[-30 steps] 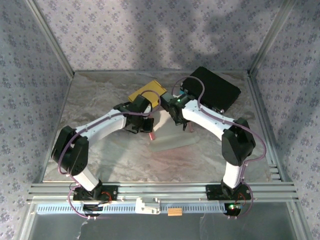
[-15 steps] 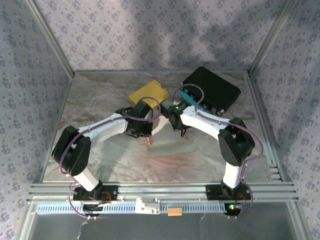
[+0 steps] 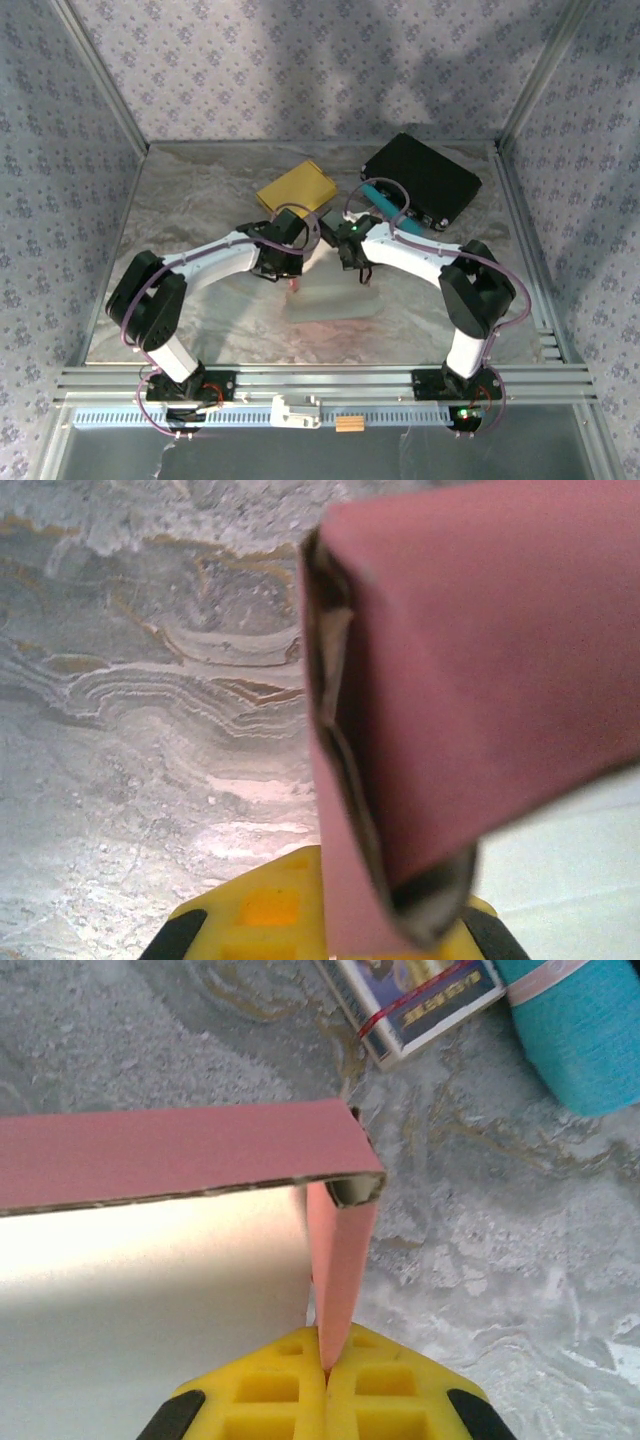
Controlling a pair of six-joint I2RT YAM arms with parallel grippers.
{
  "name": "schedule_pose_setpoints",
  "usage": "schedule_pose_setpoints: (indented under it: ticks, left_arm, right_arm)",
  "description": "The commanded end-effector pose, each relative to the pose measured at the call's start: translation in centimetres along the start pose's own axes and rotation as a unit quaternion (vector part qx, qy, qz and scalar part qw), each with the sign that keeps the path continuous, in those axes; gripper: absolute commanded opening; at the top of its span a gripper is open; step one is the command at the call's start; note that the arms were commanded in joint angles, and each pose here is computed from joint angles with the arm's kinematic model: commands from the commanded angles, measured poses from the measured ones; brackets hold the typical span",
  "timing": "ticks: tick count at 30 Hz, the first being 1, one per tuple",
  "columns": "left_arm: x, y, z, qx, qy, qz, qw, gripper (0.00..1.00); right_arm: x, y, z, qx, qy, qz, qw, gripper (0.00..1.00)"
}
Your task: Fold the paper box
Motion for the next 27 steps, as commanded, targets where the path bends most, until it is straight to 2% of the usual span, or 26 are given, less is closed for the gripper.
schedule_pose_setpoints:
  ticks: [1,4,6,15,19,22,24,27]
  left_arm:
    - [2.2,-0.6,1.6,-0.005,0.083,-0.019,0.996,0.08]
    - [2.5,-0.8,2.5,0.003,0.122,-0.019,0.992,0.06]
    - [2.8,-1.0,2.8,0.011,0.142,-0.02,0.99,0.0]
    - [3.6,-0.8,2.0,0.013,0.234,-0.009,0.972,0.0]
    - [2.3,-0.5,1.6,-0.005,0.205,-0.007,0.979,0.0]
    - [1.0,0.1,1.3,-0.016,0.169,0.001,0.986,0.16]
    - [0.5,0.4,1.2,-0.019,0.152,0.005,0.988,0.23]
    - [0.1,0.7,1.1,-0.025,0.12,0.002,0.992,0.26]
  right_arm:
    - [-0.1,-0.8,-0.3,0.0,-0.018,0.011,1.0,0.0]
    - [0.2,-1.1,0.2,0.008,-0.019,0.013,1.0,0.0]
    - [0.3,-1.0,0.3,0.008,-0.014,0.015,1.0,0.0]
    - [0.1,-0.1,0.0,-0.012,-0.001,0.017,1.0,0.0]
    - [0.4,0.2,-0.3,-0.023,0.011,0.013,1.0,0.0]
    - [0.6,0.1,-0.2,-0.024,0.016,0.01,1.0,0.0]
    - [0.6,0.0,-0.2,-0.023,0.017,0.009,1.0,0.0]
    - [0.6,0.0,-0.1,-0.022,0.02,0.008,1.0,0.0]
Point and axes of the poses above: each hand's point on the last joint's axis, 136 mm out from that joint toward the fingers, its own z axis out along the fingers, its own x axis along the line the jaws close on, y = z × x, the point moved 4 cm from there along -z, back along the fingers, and after that the axes turned 5 degrees about -z, right-handed, at the moved point
